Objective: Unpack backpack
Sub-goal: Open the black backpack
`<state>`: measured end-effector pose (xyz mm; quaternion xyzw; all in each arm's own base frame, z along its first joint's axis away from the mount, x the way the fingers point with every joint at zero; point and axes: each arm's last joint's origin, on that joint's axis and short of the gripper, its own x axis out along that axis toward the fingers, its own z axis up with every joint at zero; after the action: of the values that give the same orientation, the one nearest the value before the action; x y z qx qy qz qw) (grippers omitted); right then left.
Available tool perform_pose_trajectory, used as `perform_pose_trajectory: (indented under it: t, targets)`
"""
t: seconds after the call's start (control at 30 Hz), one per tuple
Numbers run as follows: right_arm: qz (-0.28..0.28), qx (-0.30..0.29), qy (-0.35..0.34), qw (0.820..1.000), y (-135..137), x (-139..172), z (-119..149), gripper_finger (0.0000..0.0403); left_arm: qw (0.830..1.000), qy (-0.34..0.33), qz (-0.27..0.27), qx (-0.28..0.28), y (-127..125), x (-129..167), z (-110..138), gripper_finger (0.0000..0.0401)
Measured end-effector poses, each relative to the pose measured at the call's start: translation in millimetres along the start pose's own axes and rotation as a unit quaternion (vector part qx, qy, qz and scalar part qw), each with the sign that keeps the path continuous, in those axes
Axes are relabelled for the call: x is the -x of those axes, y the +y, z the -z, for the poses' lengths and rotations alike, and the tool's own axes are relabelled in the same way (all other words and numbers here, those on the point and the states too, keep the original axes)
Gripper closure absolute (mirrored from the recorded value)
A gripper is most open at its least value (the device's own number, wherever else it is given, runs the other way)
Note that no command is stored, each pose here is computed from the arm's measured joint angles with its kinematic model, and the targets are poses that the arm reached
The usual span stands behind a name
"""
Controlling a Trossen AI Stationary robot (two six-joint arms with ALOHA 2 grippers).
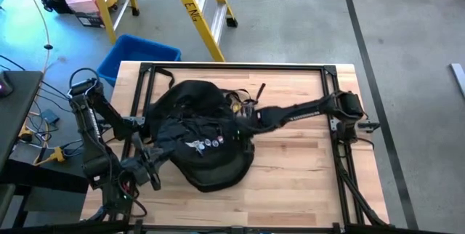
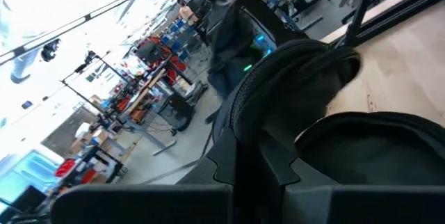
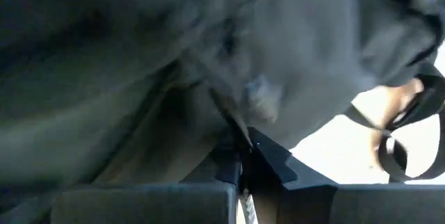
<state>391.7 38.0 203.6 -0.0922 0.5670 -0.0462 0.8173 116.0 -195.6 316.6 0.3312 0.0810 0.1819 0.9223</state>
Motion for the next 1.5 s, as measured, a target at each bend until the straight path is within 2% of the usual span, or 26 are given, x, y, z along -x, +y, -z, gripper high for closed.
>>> perform_pose_trajectory:
  t: [0.3,0.47,0.53,0.67,0.9,1.1,1.17,1.27,1.37,1.5]
  targets:
    - [-0.005,0.026,-0.032,0.999,79,21,6,0.0403,0.999,-0.033,0.013,0.035,20,13,26,0.0401]
    - [0.005,0.035,-0.075,0.997,96,26,3,0.0403,0.996,-0.051,0.038,0.065,31,23,35,0.0401]
    - [0.005,0.03,-0.087,0.996,88,24,-2,0.0403,0.994,-0.058,0.049,0.076,35,27,36,0.0401]
    - [-0.004,-0.002,-0.113,0.994,52,14,-16,0.0403,0.992,-0.069,0.071,0.082,34,36,35,0.0401]
    - [-0.073,-0.06,-0.18,0.979,-21,-23,-37,0.0403,0.987,-0.089,0.119,0.066,27,57,31,0.0401]
    - [-0.114,-0.089,-0.241,0.96,-51,-56,-46,0.0403,0.984,-0.102,0.135,0.05,25,66,26,0.0401]
    - [-0.103,-0.094,-0.254,0.957,-56,-58,-48,0.0403,0.985,-0.105,0.131,0.049,25,66,25,0.0401]
    - [-0.043,-0.108,-0.259,0.959,-62,-57,-49,0.0403,0.985,-0.106,0.13,0.05,25,66,25,0.0401]
    - [0.024,-0.126,-0.246,0.961,-67,-51,-47,0.0403,0.984,-0.106,0.13,0.053,25,66,25,0.0401]
    - [0.058,-0.142,-0.21,0.966,-69,-43,-42,0.0403,0.984,-0.105,0.131,0.06,25,66,25,0.0401]
